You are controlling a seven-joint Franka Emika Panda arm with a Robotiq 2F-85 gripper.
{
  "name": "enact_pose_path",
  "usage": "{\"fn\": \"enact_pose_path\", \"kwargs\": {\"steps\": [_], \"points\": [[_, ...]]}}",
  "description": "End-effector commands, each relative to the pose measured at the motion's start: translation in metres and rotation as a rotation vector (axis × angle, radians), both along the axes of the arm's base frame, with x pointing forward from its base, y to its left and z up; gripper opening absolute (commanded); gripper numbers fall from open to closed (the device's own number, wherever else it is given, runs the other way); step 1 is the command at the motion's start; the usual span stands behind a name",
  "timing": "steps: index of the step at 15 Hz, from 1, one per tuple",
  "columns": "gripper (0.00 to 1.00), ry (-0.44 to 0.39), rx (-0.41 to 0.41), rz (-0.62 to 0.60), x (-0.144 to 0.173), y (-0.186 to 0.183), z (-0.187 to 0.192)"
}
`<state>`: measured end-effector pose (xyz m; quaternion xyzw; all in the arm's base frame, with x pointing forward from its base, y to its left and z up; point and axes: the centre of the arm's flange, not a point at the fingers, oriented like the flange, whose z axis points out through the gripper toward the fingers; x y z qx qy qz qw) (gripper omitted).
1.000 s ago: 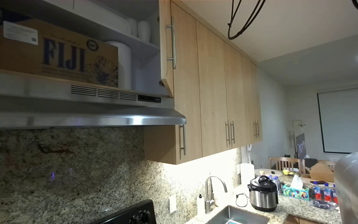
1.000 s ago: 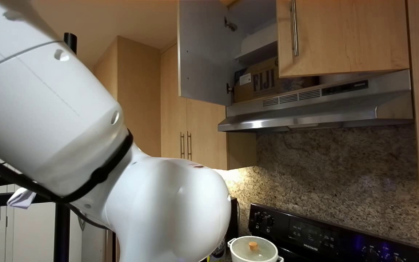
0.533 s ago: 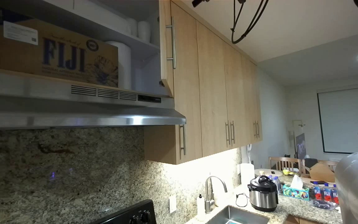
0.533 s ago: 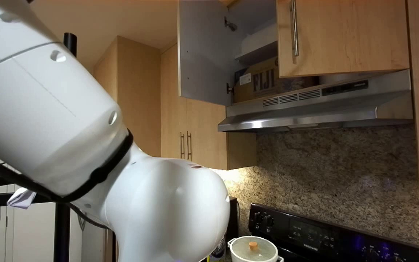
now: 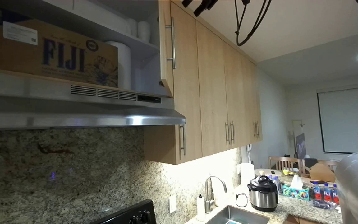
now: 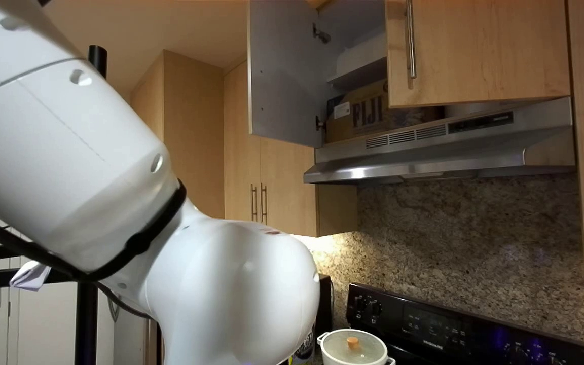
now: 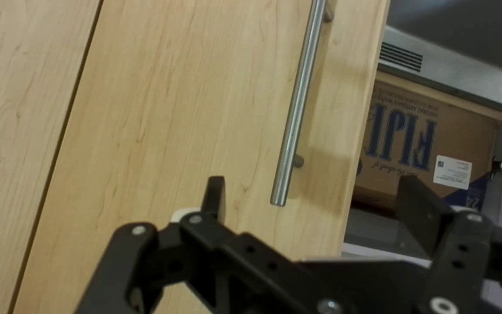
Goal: Close the right cabinet door at the top
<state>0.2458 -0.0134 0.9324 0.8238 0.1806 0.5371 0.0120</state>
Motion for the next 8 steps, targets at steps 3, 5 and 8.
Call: {"fn": "enact_pose_path", "kwargs": {"steps": [3, 5, 8], "points": [[1.0, 0.289, -0.002, -0.077, 0.111, 0.016, 0.03], [1.0, 0.377, -0.001, -0.102, 0.135, 0.015, 0.023], [1.0, 0.441, -0.006, -0.117, 0.146, 0.011, 0.023]]}}
